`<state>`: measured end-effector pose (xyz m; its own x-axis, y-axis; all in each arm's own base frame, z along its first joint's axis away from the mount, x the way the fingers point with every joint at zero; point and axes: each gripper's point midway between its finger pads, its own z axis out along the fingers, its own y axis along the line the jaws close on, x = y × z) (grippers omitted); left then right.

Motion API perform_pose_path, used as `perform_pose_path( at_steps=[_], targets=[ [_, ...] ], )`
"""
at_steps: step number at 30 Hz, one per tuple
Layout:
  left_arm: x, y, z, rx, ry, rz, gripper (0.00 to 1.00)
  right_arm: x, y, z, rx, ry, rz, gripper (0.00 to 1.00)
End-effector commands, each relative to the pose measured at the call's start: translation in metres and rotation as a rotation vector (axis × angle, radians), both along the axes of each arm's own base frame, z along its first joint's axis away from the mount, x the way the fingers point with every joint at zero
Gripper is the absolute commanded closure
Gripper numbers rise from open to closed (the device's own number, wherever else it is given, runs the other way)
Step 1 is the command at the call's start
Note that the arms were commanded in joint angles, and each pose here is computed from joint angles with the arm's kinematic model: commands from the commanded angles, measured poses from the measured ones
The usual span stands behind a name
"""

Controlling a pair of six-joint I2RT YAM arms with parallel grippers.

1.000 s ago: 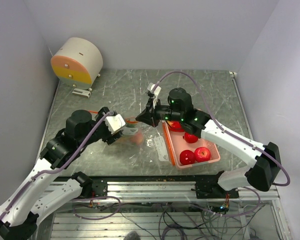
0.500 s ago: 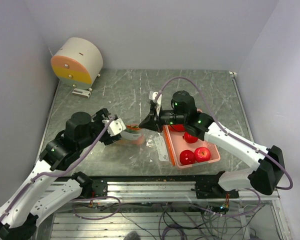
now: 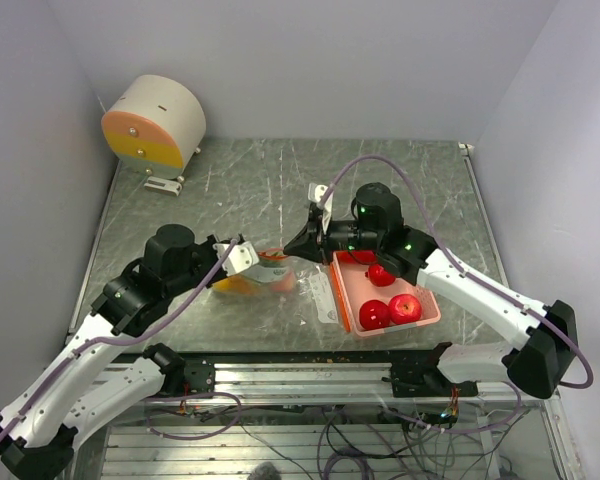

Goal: Place the food in the zip-top bag and seal the zipper
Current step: Zip the zipper food storage bag at the center of the board.

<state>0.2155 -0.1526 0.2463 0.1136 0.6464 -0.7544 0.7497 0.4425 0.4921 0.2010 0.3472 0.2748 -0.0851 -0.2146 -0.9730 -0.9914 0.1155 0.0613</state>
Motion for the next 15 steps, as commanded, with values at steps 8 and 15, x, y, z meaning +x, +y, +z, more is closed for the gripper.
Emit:
perform_pose_path(
  at_steps=[8, 15],
  targets=[
    [-0.015, -0.008, 0.017, -0.132, 0.019, -0.019, 0.93, 0.009, 0.019, 0.049, 0.163, -0.070, 0.045, 0.49],
    [-0.016, -0.007, 0.016, -0.136, 0.025, -0.015, 0.93, -0.009, 0.051, 0.048, 0.171, -0.070, 0.195, 0.47]
  ],
)
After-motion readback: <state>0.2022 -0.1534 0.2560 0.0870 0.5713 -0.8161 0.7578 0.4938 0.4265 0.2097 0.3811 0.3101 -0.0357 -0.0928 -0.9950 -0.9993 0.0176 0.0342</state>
